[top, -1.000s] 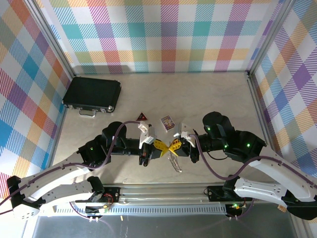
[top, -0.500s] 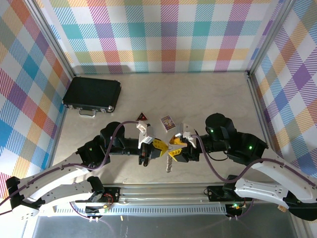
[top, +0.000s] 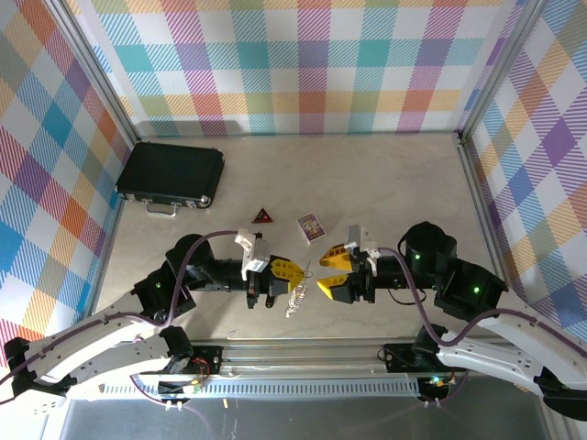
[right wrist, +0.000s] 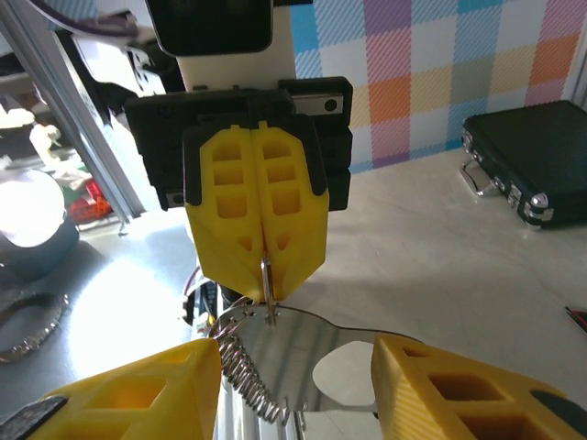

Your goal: Put the keys on the keyring

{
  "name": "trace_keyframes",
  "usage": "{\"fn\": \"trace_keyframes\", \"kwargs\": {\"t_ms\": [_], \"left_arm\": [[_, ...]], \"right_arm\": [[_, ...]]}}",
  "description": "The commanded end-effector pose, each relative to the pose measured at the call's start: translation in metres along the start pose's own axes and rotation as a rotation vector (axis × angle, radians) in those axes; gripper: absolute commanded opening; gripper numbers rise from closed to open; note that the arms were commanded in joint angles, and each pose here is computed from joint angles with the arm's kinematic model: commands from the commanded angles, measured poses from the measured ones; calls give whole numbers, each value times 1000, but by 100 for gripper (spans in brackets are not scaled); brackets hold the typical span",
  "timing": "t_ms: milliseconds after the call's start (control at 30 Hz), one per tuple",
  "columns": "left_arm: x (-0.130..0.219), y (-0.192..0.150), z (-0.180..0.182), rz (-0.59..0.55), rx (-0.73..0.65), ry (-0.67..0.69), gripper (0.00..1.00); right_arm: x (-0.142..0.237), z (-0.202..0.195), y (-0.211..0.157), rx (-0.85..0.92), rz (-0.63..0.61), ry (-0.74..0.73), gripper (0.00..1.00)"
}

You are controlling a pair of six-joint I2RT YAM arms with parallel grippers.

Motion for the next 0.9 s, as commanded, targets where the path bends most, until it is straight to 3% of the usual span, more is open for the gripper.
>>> {"fn": "trace_keyframes", "kwargs": {"t_ms": [0, 433, 567, 767, 867], "left_arm": [[4, 15, -1, -126, -50, 25, 0], [-2, 15, 3, -180, -38, 29, 0], [-5, 13, 4, -171, -28, 21, 0], [-6, 13, 4, -167, -23, 8, 0], [-7, 12, 3, -165, -20, 3, 0]], "right_arm": [[0, 8, 9, 6, -66, 84, 47], [-7, 5, 12, 22, -121, 101, 40], [-10, 3, 11, 16, -123, 97, 31], [-10, 4, 11, 21, -130, 106, 27], [-10, 3, 10, 21, -130, 105, 17]]}}
Point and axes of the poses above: each hand's point on the last joint's axis, 136 mm out from that joint toward the fingers, its own x axis back along the fingers, its own z axis along the line the jaws close on, y = z × x, the point moved 9 cm from there along x, back along the fingers, and after that the axes turned 13 degrees about -x, right-handed, at the moved point
